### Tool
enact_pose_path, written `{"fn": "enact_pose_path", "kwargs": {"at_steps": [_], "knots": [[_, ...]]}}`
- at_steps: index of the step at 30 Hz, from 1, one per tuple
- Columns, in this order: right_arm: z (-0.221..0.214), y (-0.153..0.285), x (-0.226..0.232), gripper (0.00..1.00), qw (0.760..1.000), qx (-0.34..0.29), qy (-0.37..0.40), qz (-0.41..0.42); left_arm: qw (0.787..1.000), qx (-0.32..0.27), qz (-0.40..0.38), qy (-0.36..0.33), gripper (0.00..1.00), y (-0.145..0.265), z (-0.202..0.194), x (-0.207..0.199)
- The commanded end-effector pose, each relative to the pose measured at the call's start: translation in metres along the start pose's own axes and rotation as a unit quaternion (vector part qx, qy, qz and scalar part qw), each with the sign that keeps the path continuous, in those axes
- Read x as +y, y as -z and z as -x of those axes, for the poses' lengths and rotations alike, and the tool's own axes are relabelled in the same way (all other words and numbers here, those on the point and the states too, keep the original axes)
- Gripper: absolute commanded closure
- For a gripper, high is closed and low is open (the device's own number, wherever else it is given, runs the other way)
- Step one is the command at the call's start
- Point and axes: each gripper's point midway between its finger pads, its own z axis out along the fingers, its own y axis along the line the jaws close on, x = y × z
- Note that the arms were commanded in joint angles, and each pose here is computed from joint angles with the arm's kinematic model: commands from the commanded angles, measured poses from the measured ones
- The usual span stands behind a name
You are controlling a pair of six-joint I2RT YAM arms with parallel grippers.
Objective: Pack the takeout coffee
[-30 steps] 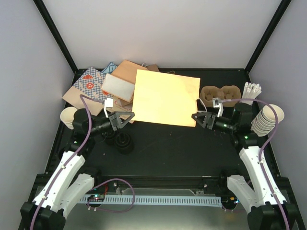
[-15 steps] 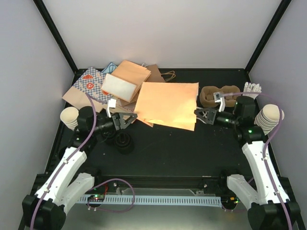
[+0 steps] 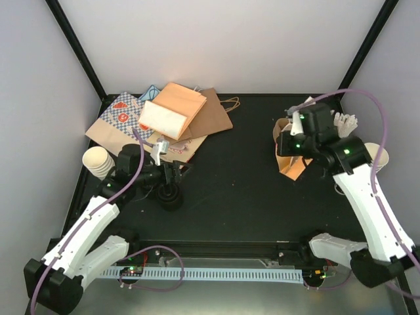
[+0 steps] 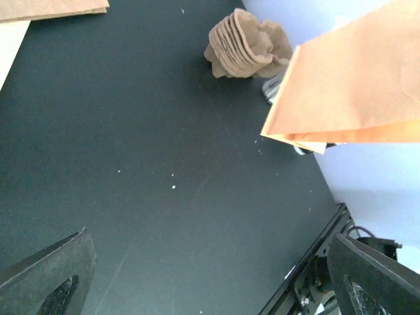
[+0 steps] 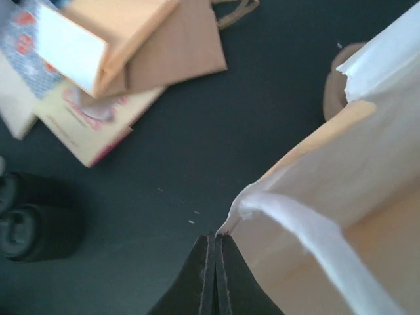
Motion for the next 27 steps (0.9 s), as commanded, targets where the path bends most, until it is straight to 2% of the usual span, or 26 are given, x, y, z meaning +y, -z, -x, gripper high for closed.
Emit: {"fn": "enact_pose_path", "kwargs": {"at_steps": [1,4,6,11,17,22,27], "knots": [[-0.024,-0.015,-0.021,0.99,0.987,0.068,0.057,-0.134,0.999,0.011,0.038,-0.021,0.01,0.0,-0.001,0.002],[-0.034,-0.029,-0.006,0.99,0.983,0.086,0.086,-0.139,0.999,0.015,0.038,0.016,0.01,0.001,-0.006,0.004],[-0.042,-0.04,0.005,0.99,0.98,0.1,0.101,-0.137,0.998,-0.001,0.048,0.045,0.01,0.002,-0.005,0.011],[-0.063,-0.062,0.031,0.99,0.971,0.131,0.145,-0.135,0.998,-0.033,-0.014,0.054,0.01,-0.003,-0.007,0.007],[-0.089,-0.087,0.063,0.99,0.964,0.163,0.182,-0.106,0.998,0.008,-0.024,0.052,0.01,-0.006,-0.017,0.002],[-0.103,-0.095,0.105,0.98,0.965,0.171,0.199,-0.029,0.995,0.048,-0.048,0.069,0.01,-0.017,-0.032,0.001],[-0.119,-0.1,0.132,0.97,0.958,0.186,0.216,0.015,0.994,0.054,-0.074,0.066,0.01,-0.022,-0.038,-0.007]]}}
